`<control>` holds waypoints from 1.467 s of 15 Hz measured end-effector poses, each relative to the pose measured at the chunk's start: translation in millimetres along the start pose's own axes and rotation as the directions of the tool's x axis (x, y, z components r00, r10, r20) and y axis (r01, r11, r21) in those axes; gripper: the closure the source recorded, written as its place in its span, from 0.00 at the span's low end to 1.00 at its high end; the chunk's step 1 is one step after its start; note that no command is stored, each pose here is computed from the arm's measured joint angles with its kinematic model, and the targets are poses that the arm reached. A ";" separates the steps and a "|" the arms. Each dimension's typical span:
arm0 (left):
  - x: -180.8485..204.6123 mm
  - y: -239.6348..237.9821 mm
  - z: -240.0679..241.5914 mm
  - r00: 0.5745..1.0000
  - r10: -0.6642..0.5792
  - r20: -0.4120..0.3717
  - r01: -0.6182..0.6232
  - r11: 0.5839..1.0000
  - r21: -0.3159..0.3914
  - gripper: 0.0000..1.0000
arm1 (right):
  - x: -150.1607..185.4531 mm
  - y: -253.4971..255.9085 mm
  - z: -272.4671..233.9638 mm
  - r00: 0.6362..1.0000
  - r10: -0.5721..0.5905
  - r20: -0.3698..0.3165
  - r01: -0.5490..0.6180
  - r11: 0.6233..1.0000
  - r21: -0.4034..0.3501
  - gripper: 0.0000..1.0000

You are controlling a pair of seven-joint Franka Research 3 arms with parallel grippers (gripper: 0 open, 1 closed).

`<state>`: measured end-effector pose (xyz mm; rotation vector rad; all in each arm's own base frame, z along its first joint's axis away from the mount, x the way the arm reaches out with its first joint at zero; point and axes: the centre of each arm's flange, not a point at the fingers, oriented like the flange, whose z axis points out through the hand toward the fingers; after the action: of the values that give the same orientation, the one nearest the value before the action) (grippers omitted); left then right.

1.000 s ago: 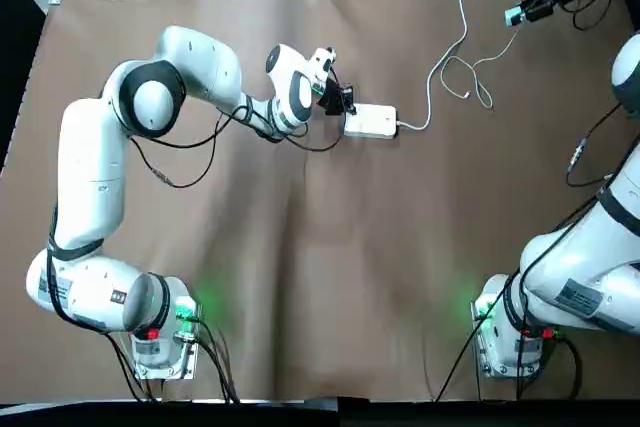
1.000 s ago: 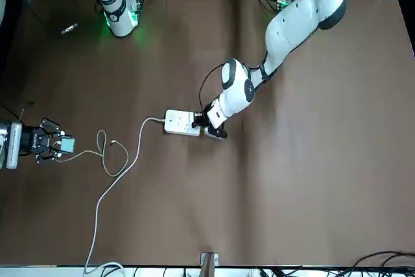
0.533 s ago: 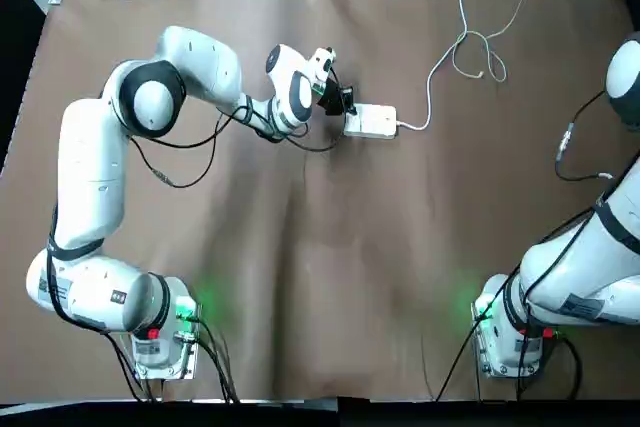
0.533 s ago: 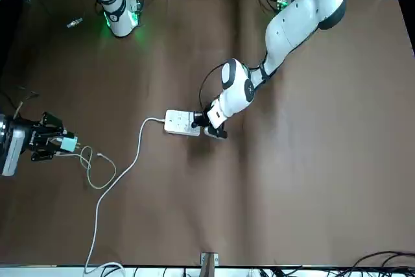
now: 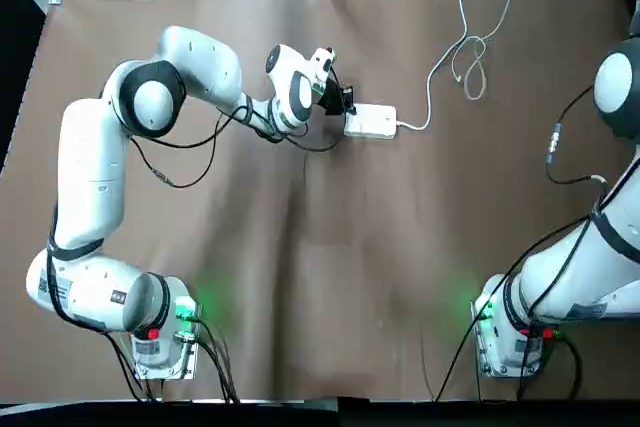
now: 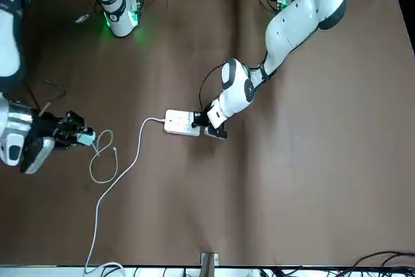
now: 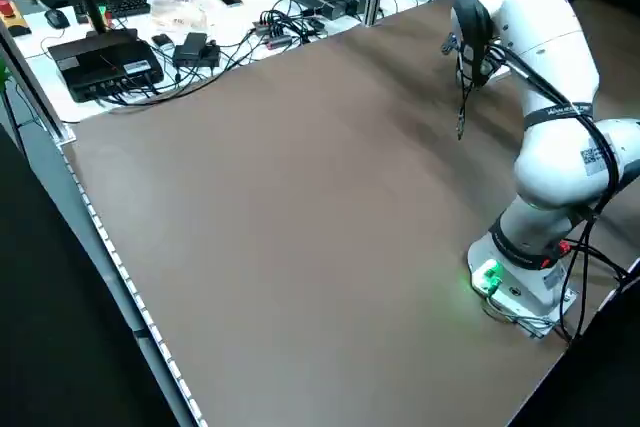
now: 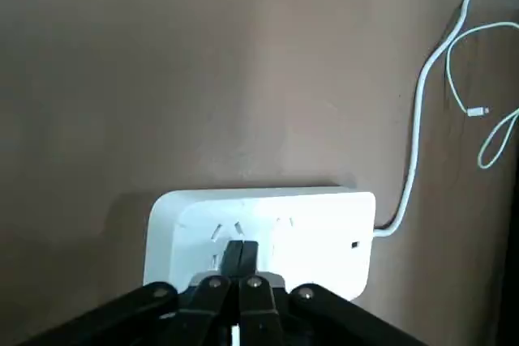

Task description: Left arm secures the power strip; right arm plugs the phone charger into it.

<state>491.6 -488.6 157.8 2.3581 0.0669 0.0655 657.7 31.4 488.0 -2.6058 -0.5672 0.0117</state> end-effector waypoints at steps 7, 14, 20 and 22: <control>0.0 0.0 0.0 1.000 0.000 0.000 0.000 1.000 0.000 0.99 | 20.8 -65.3 37.7 0.960 0.273 0.070 -0.265 0.958 -0.106 0.52; 0.0 0.0 0.0 1.000 0.000 0.000 0.000 1.000 0.000 0.99 | 29.3 -111.1 70.1 0.920 0.378 0.098 -0.361 0.919 -0.160 0.52; 0.0 0.0 0.0 1.000 0.000 0.000 0.000 1.000 0.000 0.99 | 33.6 -144.6 107.6 0.901 0.416 0.121 -0.391 0.902 -0.185 0.52; 0.0 -0.1 0.0 1.000 0.000 0.000 0.000 1.000 0.000 0.99 | 32.1 -149.7 136.6 0.890 0.439 0.122 -0.412 0.890 -0.197 0.52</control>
<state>491.6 -488.5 157.8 2.3583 0.0666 0.0658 614.2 225.1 436.5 -2.8589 -0.0327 0.3384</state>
